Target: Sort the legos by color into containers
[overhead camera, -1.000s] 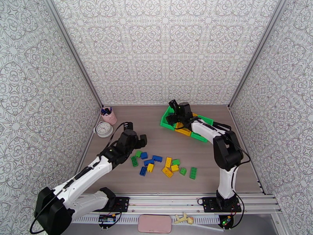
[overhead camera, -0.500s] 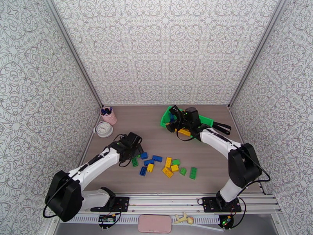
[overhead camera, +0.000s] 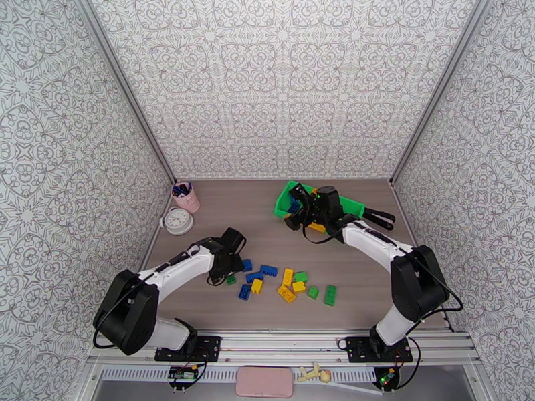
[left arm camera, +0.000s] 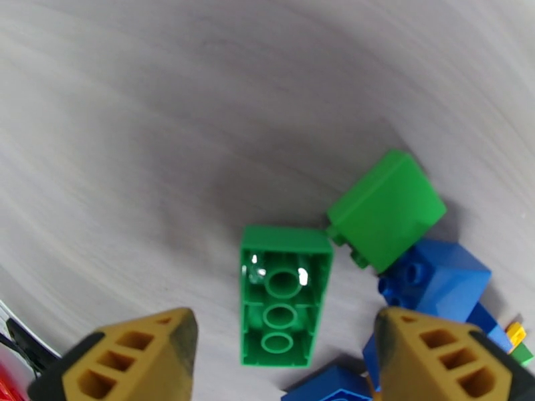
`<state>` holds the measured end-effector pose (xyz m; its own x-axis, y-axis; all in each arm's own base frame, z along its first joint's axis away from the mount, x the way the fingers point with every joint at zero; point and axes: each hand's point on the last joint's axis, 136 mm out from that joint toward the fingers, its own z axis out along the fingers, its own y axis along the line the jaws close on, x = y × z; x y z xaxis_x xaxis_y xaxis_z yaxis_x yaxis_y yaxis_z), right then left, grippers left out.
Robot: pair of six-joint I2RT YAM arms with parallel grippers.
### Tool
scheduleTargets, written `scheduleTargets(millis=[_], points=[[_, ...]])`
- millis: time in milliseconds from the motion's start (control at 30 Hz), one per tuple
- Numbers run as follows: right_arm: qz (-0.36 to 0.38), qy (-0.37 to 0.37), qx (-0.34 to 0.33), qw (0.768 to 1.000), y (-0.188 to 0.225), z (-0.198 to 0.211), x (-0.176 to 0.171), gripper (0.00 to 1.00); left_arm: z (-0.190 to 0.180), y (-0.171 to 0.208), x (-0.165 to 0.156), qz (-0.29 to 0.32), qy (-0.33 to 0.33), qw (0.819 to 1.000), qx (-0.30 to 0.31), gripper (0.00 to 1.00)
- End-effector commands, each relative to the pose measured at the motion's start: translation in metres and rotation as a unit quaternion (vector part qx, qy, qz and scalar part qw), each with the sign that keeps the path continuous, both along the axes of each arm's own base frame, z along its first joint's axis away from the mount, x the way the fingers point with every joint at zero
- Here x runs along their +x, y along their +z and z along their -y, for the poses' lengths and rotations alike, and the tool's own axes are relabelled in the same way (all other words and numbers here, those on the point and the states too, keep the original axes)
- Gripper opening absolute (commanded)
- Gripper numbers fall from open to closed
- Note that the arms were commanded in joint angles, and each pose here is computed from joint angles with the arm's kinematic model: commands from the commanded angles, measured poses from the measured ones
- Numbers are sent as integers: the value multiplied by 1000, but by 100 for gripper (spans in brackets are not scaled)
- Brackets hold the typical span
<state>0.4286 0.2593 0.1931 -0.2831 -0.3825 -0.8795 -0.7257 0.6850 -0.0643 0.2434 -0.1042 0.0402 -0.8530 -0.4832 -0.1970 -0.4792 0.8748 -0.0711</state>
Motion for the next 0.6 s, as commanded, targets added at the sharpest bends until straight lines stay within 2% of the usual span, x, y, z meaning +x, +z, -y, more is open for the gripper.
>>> scheduleTargets(millis=[0,233,467,567], points=[[2,-10,-3,1000,6,4,-4,98,-2,-9,-3,-11,1,1000,-2,67],[1,-32,-3,999,12,10,-2,98,1,-21,-4,-21,-4,1000,-5,59],[16,-130,22,991,28,38,7,98,2,-22,-1,-19,-8,1000,-5,40],[16,-168,27,985,30,53,10,98,1,-18,2,-11,-11,1000,-2,36]])
